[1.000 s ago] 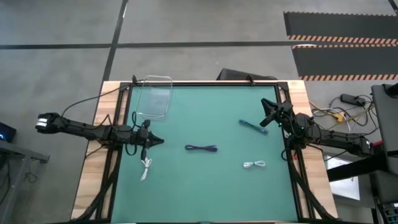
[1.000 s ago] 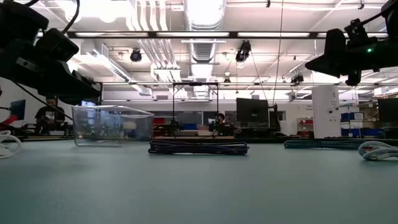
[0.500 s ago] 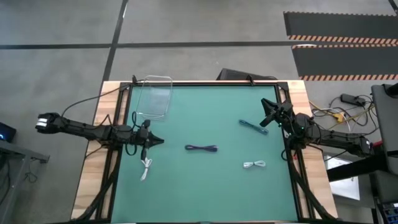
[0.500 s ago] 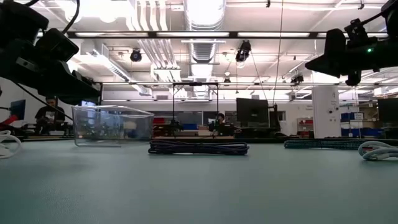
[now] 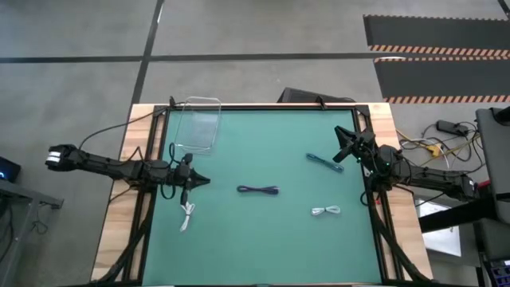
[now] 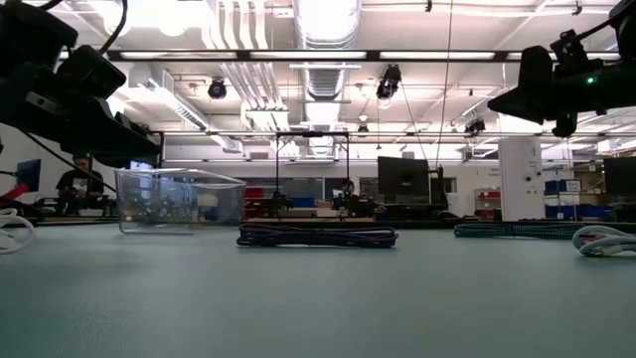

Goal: Pick and place USB-C Cables

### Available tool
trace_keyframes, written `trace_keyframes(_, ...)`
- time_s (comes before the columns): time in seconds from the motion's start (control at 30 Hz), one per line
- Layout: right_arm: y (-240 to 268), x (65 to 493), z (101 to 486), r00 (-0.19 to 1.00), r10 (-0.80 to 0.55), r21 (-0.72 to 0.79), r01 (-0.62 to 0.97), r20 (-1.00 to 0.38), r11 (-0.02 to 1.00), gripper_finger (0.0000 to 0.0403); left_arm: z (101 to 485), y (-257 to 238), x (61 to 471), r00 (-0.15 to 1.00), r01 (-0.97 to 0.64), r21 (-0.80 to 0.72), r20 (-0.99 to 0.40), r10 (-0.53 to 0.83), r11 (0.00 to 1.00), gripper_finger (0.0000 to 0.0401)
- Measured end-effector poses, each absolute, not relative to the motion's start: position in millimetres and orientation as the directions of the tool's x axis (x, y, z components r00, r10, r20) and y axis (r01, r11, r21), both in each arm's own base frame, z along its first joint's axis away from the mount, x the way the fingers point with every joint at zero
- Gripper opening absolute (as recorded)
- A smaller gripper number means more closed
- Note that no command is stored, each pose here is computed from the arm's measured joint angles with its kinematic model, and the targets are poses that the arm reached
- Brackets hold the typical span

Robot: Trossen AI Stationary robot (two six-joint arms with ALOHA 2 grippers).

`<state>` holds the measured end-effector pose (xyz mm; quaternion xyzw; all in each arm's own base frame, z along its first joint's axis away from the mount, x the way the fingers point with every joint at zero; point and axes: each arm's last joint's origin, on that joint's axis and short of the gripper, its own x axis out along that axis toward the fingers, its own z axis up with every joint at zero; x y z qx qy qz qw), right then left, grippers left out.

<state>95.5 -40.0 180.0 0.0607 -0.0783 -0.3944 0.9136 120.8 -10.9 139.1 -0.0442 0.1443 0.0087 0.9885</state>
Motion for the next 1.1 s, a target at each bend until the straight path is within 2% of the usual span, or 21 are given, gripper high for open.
trace_keyframes(0.63,-40,96,180,0.677,-0.730,0.173,0.711,0.095,0.682,0.0031,139,-11,121,0.958,-0.029,-0.083,-0.287,0.004,0.996,0.0008)
trace_keyframes(0.7,-40,96,180,0.677,-0.730,0.172,0.711,0.095,0.682,0.0031,141,-11,121,0.962,-0.018,-0.043,-0.271,0.005,0.999,0.0008)
trace_keyframes(0.9,-40,95,181,0.676,-0.730,0.178,0.709,0.104,0.682,0.0031,168,-11,125,1.000,-0.006,-0.047,0.010,0.006,0.999,0.0008)
trace_keyframes(1.1,-40,95,181,0.676,-0.730,0.176,0.710,0.101,0.682,0.0031,191,-11,122,0.969,0.008,-0.075,0.249,0.011,0.997,0.0008)
